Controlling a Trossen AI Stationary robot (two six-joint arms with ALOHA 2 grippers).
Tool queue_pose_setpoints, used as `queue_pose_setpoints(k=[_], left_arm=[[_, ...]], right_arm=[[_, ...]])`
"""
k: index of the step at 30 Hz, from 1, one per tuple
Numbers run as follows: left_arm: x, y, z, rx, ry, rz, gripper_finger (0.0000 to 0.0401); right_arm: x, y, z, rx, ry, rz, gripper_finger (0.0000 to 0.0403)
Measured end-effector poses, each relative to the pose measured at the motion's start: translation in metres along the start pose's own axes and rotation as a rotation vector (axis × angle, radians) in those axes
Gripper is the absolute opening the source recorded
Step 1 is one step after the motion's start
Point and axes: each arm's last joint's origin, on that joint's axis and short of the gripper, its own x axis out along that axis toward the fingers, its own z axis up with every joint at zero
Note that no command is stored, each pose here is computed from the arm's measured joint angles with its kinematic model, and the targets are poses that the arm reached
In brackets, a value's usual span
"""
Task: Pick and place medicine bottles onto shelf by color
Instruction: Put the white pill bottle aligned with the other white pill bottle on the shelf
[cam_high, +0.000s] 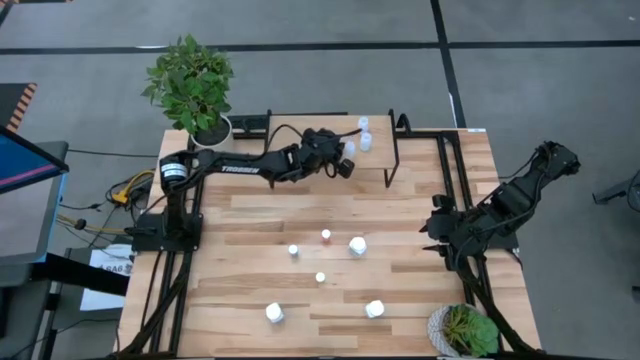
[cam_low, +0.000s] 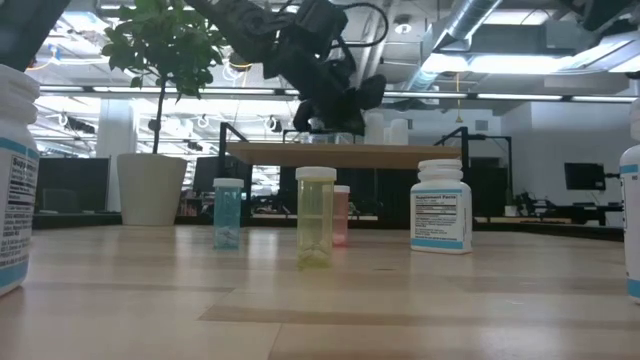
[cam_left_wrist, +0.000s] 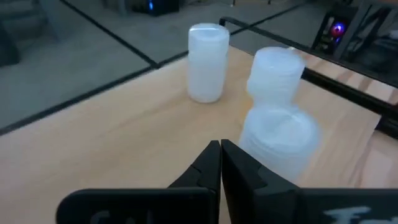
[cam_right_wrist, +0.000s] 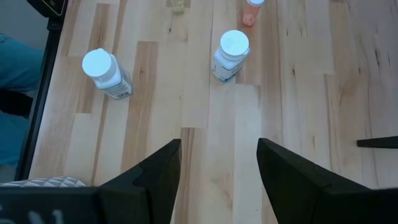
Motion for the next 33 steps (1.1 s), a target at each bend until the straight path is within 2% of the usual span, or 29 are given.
queue_pose_setpoints(k=[5,8,13,15,18,21,26,30,33], left_arm=[[-0.001,-0.003,0.014,0.019,-0.029,0.0,0.0],[-0.003,-0.003,0.019,0.066,-0.005,0.038,0.0],[-0.013,0.0,0.034,0.208,0.121,0.125,0.0],[-0.023,-0.001,0.049,0.269,0.172,0.127,0.0],[-0.044,-0.002,0.071,0.366,0.261,0.107,0.0],[-0.062,-0.001,0.086,0.5,0.353,0.098,0.0],[-0.086,0.013,0.121,0.679,0.394,0.087,0.0],[-0.099,0.033,0.143,0.687,0.428,0.078,0.0],[-0.105,0.052,0.15,0.666,0.494,0.078,0.0]], right_arm=[[0.0,0.0,0.0,0.0,0.0,0.0,0.0232],[0.0,0.0,0.0,0.0,0.0,0.0,0.0232],[0.0,0.0,0.002,0.008,-0.019,-0.006,0.0232],[0.001,-0.001,0.007,0.031,-0.084,-0.046,0.0232],[0.007,-0.003,0.018,0.064,-0.171,-0.164,0.0232],[0.02,-0.007,0.029,0.068,-0.187,-0.267,0.0232],[0.053,-0.017,0.061,0.099,-0.252,-0.377,0.0232],[0.086,-0.035,0.088,0.155,-0.304,-0.454,0.0232],[0.11,-0.05,0.099,0.183,-0.292,-0.507,0.0231]])
